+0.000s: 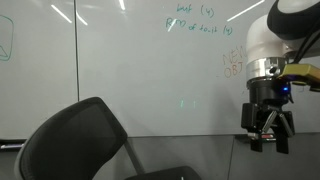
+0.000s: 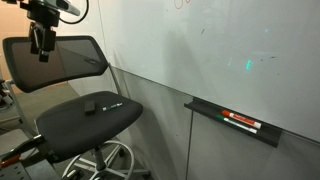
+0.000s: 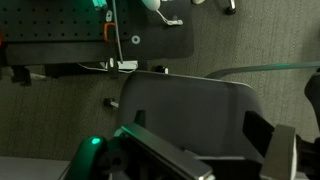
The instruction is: Use the marker from the seat to write on the whiteboard.
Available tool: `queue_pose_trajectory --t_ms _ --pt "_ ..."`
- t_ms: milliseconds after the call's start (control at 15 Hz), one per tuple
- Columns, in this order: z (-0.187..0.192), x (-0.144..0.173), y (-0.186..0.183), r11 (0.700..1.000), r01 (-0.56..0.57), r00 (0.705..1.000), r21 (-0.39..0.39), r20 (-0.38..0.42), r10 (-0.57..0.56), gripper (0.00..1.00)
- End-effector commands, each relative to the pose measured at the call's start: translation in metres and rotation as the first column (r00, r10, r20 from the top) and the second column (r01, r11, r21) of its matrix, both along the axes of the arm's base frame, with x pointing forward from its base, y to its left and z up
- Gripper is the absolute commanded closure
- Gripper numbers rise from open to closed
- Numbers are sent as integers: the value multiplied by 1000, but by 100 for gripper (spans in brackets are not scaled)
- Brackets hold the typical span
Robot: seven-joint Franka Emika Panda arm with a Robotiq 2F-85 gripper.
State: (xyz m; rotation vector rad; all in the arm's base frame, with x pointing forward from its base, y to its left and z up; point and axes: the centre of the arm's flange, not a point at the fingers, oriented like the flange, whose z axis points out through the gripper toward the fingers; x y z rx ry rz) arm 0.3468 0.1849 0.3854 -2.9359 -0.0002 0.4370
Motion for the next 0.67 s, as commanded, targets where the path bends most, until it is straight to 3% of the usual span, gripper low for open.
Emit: queue_pose_trajectory --t_ms 0,600 --pt "-26 18 37 999 -47 997 23 62 45 0" --pt "-93 64 106 993 -118 946 22 307 106 0"
